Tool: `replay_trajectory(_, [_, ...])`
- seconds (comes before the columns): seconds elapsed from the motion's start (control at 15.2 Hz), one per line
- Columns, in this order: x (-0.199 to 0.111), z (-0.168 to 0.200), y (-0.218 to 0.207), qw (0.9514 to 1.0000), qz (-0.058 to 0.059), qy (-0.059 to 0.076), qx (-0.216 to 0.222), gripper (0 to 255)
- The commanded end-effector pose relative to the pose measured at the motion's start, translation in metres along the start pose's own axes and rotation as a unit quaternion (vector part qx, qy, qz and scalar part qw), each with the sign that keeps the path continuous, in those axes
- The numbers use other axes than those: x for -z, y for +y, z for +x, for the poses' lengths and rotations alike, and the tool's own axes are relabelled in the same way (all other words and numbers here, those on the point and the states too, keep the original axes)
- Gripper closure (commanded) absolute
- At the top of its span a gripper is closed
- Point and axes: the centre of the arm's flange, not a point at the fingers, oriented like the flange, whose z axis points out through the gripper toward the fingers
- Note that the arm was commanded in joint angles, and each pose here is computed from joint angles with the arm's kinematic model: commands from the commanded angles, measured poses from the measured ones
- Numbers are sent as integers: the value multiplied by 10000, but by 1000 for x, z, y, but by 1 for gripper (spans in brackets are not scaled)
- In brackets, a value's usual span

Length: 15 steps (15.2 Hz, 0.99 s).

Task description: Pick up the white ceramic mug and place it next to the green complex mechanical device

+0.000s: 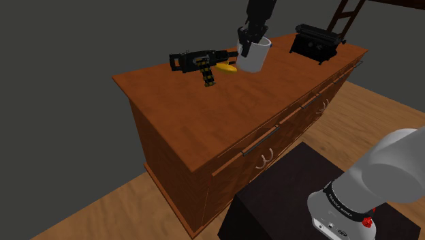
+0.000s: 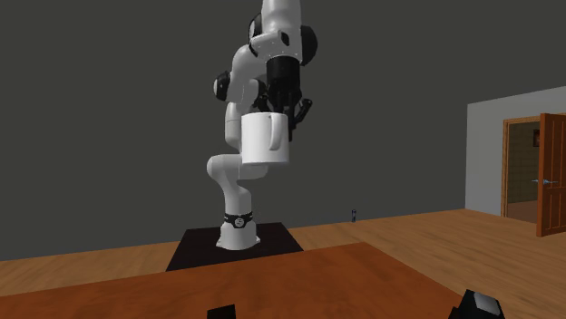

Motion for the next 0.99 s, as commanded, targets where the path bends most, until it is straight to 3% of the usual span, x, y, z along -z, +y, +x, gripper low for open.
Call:
replay_trajectory(0.0, [-1, 0, 27, 10000, 1, 2, 5, 255])
replay_trajectory(0.92, [-2, 14, 211, 10000, 1, 2, 5, 255])
